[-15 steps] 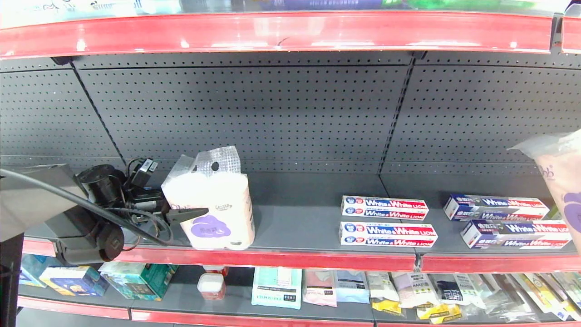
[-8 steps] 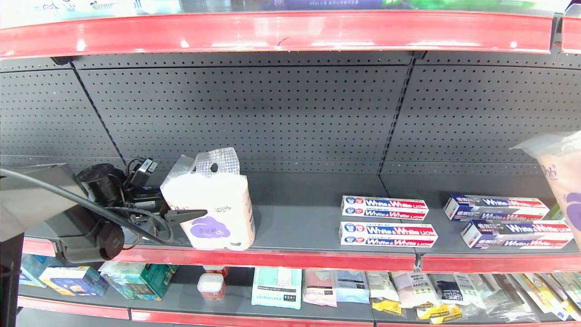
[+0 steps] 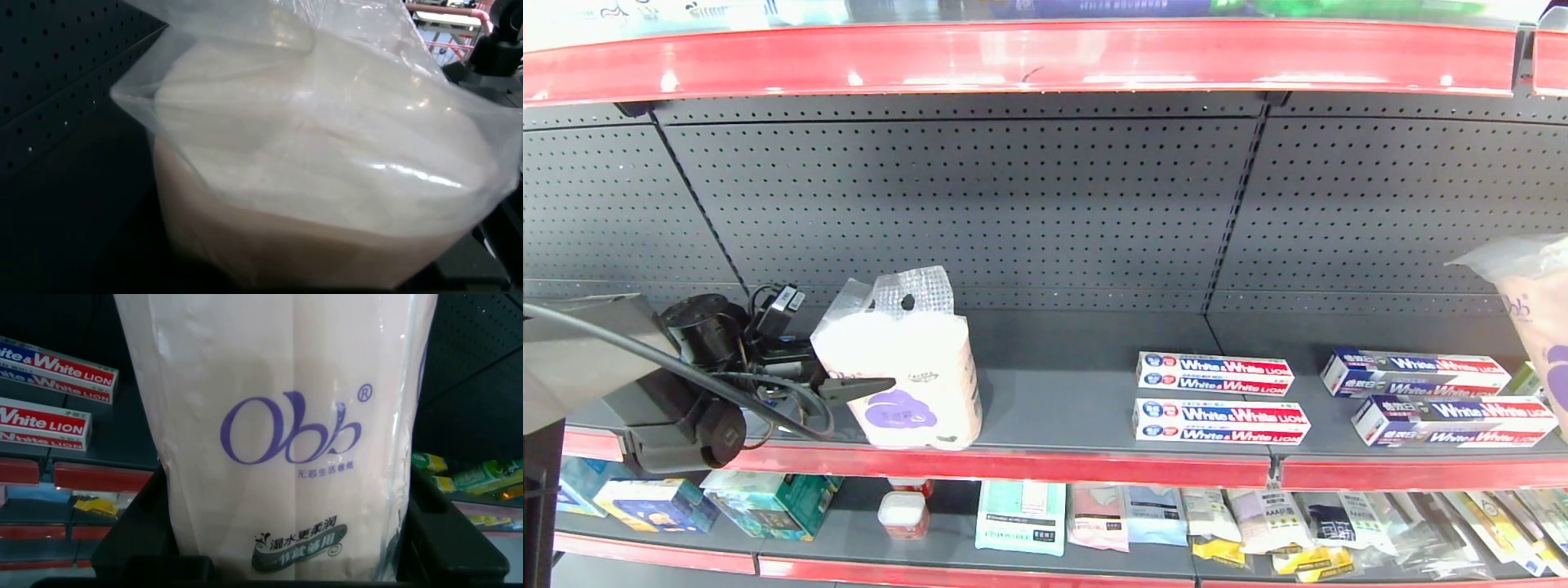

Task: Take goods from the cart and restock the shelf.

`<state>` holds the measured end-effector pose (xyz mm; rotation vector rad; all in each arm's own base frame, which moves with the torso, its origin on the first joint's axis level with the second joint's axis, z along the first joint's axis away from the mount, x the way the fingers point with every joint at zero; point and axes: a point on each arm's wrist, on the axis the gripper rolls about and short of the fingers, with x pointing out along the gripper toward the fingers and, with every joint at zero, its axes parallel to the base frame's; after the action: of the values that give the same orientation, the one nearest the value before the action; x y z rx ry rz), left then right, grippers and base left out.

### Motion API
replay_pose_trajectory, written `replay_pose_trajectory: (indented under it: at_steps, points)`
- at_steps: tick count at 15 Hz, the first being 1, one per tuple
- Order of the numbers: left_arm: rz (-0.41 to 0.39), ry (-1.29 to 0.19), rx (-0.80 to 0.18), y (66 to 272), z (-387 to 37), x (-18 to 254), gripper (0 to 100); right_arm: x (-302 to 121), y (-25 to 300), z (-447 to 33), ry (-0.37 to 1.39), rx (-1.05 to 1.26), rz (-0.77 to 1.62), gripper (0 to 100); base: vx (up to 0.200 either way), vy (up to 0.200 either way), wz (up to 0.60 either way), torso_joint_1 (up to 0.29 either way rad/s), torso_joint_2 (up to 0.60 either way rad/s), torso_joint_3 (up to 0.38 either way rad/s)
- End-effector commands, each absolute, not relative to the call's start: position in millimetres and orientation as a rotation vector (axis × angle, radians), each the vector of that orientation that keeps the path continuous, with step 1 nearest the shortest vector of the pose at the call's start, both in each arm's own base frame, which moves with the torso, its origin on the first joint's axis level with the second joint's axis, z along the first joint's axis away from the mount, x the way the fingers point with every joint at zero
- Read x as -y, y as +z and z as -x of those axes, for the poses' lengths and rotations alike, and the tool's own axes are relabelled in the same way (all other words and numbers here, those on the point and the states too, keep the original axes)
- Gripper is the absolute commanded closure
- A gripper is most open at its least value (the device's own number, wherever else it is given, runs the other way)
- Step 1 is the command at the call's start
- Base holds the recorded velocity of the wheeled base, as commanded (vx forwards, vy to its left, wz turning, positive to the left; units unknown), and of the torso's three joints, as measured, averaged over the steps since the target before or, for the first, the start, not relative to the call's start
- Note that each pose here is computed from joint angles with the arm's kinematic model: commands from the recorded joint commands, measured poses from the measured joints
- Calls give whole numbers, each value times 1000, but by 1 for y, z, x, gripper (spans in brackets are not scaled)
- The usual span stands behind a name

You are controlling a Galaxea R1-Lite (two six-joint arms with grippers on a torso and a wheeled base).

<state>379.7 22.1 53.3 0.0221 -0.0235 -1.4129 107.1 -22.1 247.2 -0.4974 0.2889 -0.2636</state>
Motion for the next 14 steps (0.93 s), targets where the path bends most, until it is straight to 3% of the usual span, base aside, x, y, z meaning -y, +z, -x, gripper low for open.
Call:
replay_pose_trajectory:
  at_steps: [1,6,7,11,14]
  points:
    - [-17,-1413,19,53,-379,-22,100,22,247,-107,-263,-290,498,100,0,0,0,0,0,0]
    - [-3,-1381,10,50,-379,-20,100,22,247,-108,-261,-291,500,100,0,0,0,0,0,0]
    - [24,-1376,-13,50,-378,-19,0,22,246,-108,-259,-293,502,100,0,0,0,0,0,0]
    - [35,-1402,-24,51,-378,-19,0,22,245,-108,-258,-299,504,100,0,0,0,0,0,0]
    - [38,-1416,-25,64,-381,-20,0,22,244,-109,-254,-303,504,100,0,0,0,0,0,0]
